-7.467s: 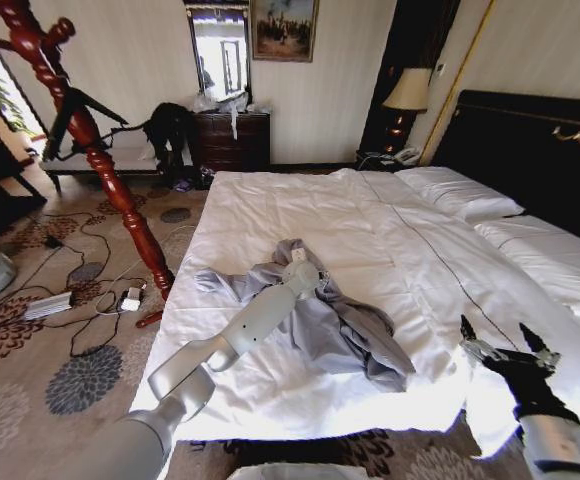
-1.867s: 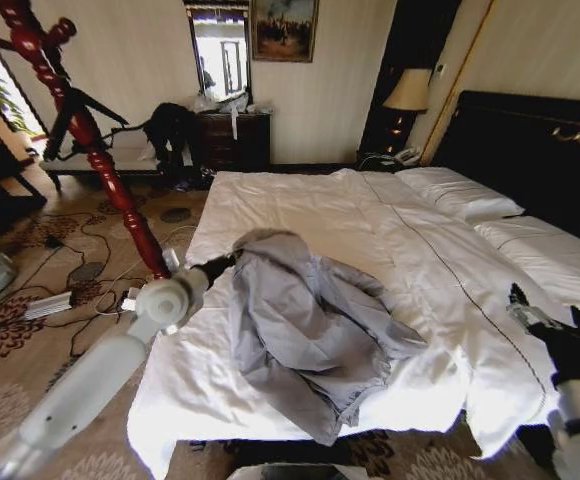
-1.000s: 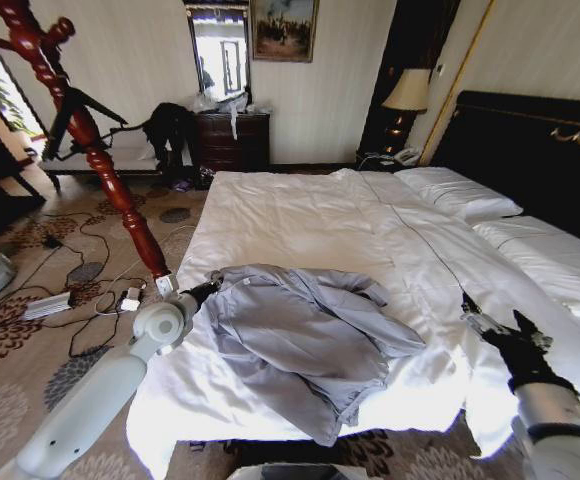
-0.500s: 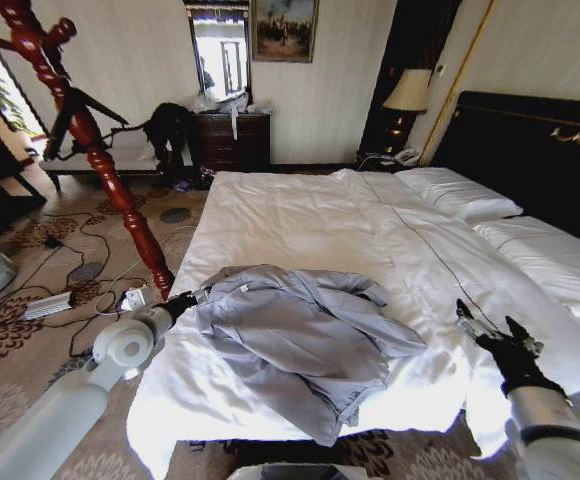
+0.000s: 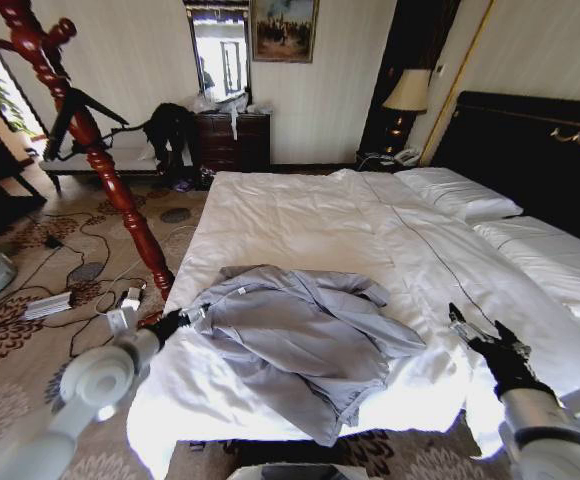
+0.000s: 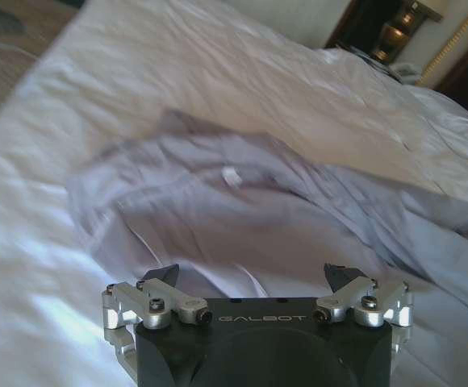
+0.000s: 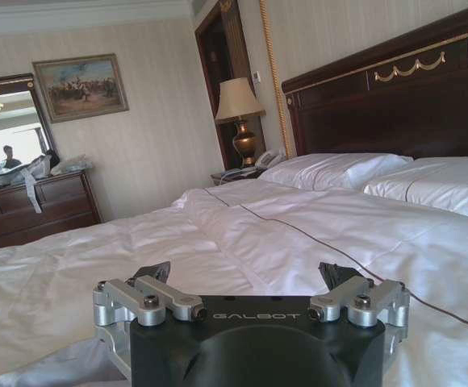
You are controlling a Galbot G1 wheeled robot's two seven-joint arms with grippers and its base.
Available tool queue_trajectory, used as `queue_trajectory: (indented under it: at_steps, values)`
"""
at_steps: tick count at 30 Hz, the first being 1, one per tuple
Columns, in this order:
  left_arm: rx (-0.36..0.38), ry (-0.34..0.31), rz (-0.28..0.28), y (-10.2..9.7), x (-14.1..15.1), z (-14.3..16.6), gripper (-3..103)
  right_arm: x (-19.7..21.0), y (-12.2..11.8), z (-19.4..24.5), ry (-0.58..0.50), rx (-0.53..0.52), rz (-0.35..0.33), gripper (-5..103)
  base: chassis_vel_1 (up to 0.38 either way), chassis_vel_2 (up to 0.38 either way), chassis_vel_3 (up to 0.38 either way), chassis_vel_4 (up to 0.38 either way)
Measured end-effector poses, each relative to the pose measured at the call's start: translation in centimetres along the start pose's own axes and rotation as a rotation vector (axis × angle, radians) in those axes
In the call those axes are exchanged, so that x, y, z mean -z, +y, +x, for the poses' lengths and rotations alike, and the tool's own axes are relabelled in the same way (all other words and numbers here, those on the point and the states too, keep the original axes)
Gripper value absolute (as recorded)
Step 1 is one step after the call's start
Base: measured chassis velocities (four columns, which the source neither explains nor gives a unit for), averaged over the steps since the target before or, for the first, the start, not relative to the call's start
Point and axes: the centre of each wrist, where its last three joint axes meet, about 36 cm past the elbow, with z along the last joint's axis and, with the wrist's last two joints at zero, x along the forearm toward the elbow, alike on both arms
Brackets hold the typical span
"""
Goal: Pick up the clothes from the bed and hang them on the clothes hanger.
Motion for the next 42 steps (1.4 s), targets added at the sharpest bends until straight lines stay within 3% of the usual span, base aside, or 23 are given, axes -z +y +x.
queue_trajectory:
  at_steps: [7,12,13,17,21,24,28,29,31,34,37,42]
  values:
    - [-0.081,0.047,0.084,-2.2,-3.6,-0.1,100,-0.2,-0.1,-0.1,0.009,-0.004,0.005,100,0.0,0.0,0.0,0.0]
    - [-0.143,0.144,0.183,-2.7,-5.4,-0.6,100,-0.2,-0.1,-0.2,0.012,-0.016,0.015,100,0.0,0.0,0.0,0.0]
    - [-0.143,0.144,0.183,-2.7,-5.4,-0.6,100,-0.2,-0.1,-0.2,0.012,-0.016,0.015,100,0.0,0.0,0.0,0.0]
    - [-0.176,0.287,0.177,-3.0,-8.0,-1.5,100,-0.6,-0.1,-0.3,0.025,-0.025,0.02,100,0.0,0.0,0.0,0.0]
    - [-0.184,0.341,0.146,-3.0,-9.3,-2.9,100,-1.2,-0.5,-0.5,0.074,-0.026,-0.003,100,0.0,0.0,0.0,0.0]
    - [-0.191,0.345,0.148,-3.3,-9.5,-3.6,100,-1.6,-0.8,-0.8,0.128,-0.021,-0.044,100,0.0,0.0,0.0,0.0]
    - [-0.185,0.339,0.153,-3.0,-9.3,-4.7,100,-1.6,-1.5,-2.2,0.324,0.009,-0.229,100,0.0,0.0,0.0,0.0]
    - [-0.185,0.339,0.153,-3.0,-9.3,-4.7,100,-1.6,-1.5,-2.2,0.324,0.009,-0.229,100,0.0,0.0,0.0,0.0]
    - [-0.195,0.333,0.145,-3.0,-8.5,-5.6,100,-2.1,-2.2,-3.9,0.405,0.018,-0.294,100,0.0,0.0,0.0,0.0]
    - [-0.214,0.329,0.141,-3.2,-7.6,-6.0,100,-2.6,-2.7,-5.1,0.44,0.019,-0.318,100,0.0,0.0,0.0,0.0]
    - [-0.278,0.311,0.164,-4.2,-5.4,-7.0,100,-4.0,-3.4,-7.1,0.478,0.004,-0.34,100,0.0,0.0,0.0,0.0]
    - [-0.316,0.341,0.199,-4.7,-5.8,-8.5,100,-5.7,-4.1,-8.6,0.496,-0.022,-0.349,100,0.0,0.0,0.0,0.0]
